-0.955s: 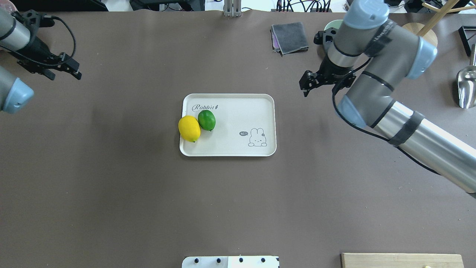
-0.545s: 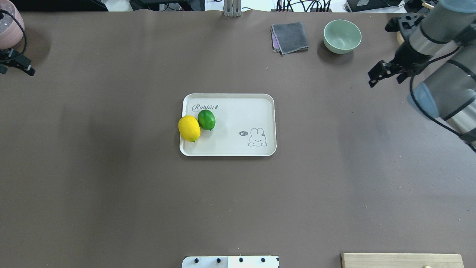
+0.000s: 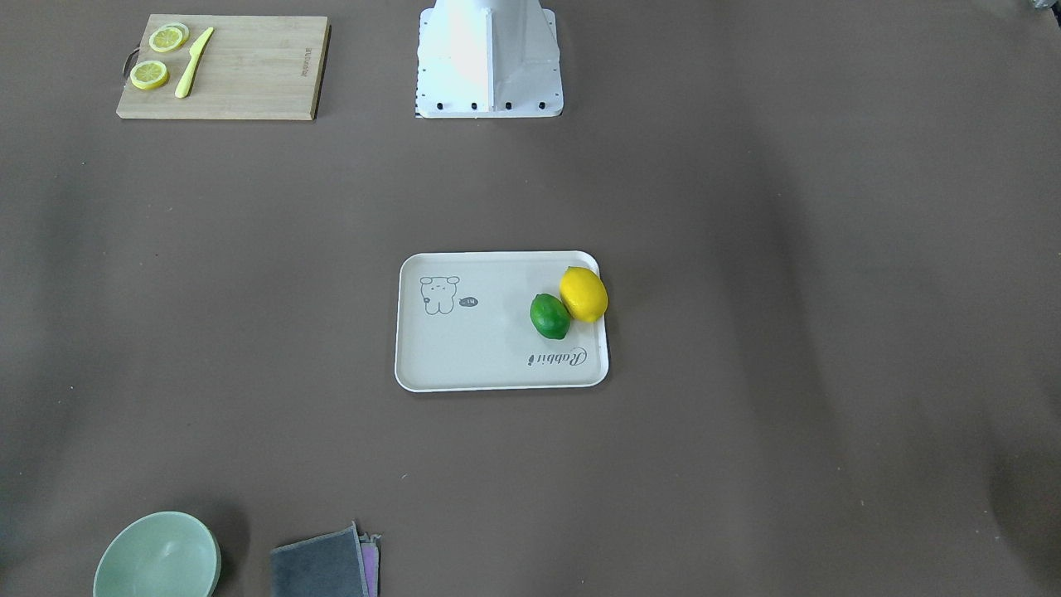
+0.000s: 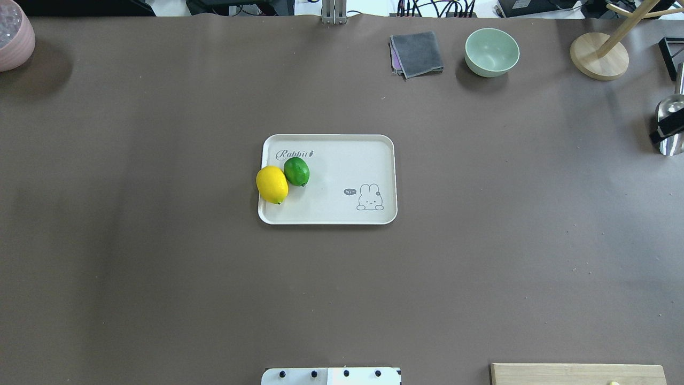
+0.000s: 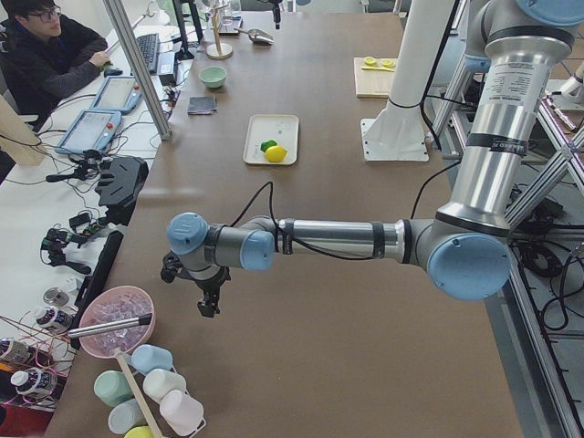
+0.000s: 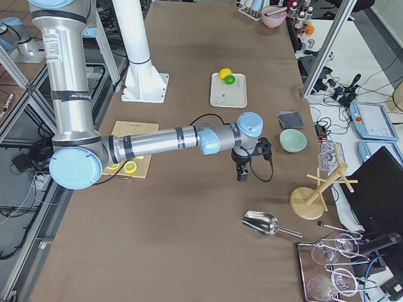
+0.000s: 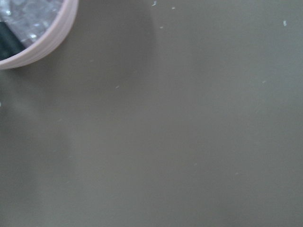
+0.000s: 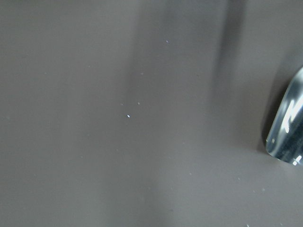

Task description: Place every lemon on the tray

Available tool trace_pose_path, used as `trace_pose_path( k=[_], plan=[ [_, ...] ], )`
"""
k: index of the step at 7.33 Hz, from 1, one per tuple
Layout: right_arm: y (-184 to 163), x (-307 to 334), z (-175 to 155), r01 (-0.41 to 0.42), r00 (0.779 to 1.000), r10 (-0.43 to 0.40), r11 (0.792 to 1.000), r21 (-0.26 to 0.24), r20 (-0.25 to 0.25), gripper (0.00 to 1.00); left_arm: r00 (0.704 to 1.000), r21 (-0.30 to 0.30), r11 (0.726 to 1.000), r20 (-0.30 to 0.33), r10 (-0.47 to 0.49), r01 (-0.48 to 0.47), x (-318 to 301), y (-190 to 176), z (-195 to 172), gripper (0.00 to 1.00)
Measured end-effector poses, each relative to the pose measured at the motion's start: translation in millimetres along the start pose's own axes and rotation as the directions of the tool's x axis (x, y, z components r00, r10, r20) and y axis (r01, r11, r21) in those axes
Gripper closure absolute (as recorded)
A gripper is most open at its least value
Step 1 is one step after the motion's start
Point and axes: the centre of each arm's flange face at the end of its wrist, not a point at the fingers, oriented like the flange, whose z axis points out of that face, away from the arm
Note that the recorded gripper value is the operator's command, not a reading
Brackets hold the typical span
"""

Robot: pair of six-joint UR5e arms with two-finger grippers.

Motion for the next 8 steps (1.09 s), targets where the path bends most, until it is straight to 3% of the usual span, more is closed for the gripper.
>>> trace_pose_path(
  k=[2, 4, 8],
  plan=[
    [40, 30, -21, -0.073, 0.997, 0.073, 0.997, 0.0, 0.003, 0.01, 0.995, 0.009, 0.995, 0.001, -0.104, 0.104, -35, 50, -31, 0.02],
    [55, 42, -29, -0.118, 0.993, 0.118, 0.993, -0.007, -0.015, 0.0, 0.991, 0.012, 0.991, 0.023, -0.135, 0.135, -22, 66, -64, 0.02],
    [59, 51, -26, -0.133, 0.99, 0.132, 0.991, -0.009, -0.042, 0.0, 0.986, -0.01, 0.988, 0.061, -0.154, 0.155, -27, 93, -58, 0.02]
  ],
)
